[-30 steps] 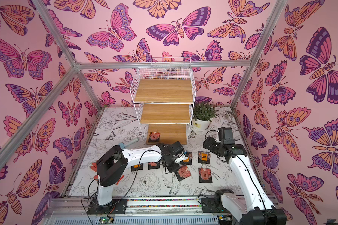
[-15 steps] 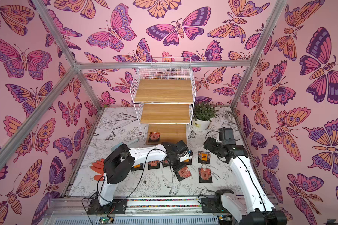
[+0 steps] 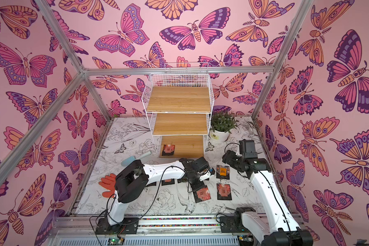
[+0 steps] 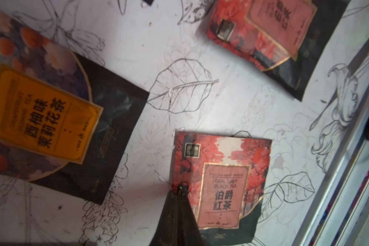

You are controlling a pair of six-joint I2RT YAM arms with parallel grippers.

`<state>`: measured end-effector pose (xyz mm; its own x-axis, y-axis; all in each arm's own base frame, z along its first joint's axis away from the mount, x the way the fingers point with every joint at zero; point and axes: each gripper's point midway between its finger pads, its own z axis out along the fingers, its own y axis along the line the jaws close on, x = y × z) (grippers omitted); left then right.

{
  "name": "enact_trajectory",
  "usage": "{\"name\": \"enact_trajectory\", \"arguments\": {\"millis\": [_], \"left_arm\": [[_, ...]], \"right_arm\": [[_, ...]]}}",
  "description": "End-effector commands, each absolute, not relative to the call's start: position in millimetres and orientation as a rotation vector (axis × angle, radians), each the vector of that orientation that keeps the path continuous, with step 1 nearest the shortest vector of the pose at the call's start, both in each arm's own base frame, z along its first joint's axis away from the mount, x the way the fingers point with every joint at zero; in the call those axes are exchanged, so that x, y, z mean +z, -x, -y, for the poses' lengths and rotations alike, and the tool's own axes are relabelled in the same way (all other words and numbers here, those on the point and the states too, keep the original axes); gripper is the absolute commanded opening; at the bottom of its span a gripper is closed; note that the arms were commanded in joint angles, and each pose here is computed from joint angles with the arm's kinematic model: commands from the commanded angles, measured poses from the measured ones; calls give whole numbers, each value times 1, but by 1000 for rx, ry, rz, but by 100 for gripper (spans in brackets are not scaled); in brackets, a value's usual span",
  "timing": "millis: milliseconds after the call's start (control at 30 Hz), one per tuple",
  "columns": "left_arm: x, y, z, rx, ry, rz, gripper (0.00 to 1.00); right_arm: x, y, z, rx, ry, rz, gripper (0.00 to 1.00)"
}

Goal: Remove the tea bags from the shelf
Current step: Place the tea bag at the center of the board.

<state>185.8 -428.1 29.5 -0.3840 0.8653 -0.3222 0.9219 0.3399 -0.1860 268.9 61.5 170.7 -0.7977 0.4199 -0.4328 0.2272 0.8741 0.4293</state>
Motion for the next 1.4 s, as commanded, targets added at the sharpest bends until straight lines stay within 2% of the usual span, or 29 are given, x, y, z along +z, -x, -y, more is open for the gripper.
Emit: {"name": "enact_trajectory", "arguments": {"millis": [0,300,733,1367], "left_arm": [[29,-187,435,-531,-1652,-2424,1],[44,-197,426,-461,-1581,-2447,1],[37,-173,378,-410,-1503,-2566,0],[18,-168,388,-443,-1492,-2581,0]], "right_arm": [[183,-270,-60,483,-445,-2495,72],[182,-271,-59,477,-446,-2498,72],[174,-276,-66,535,-456,-2497,72],[164,-277,-67,537,-454,-2516,71]]}}
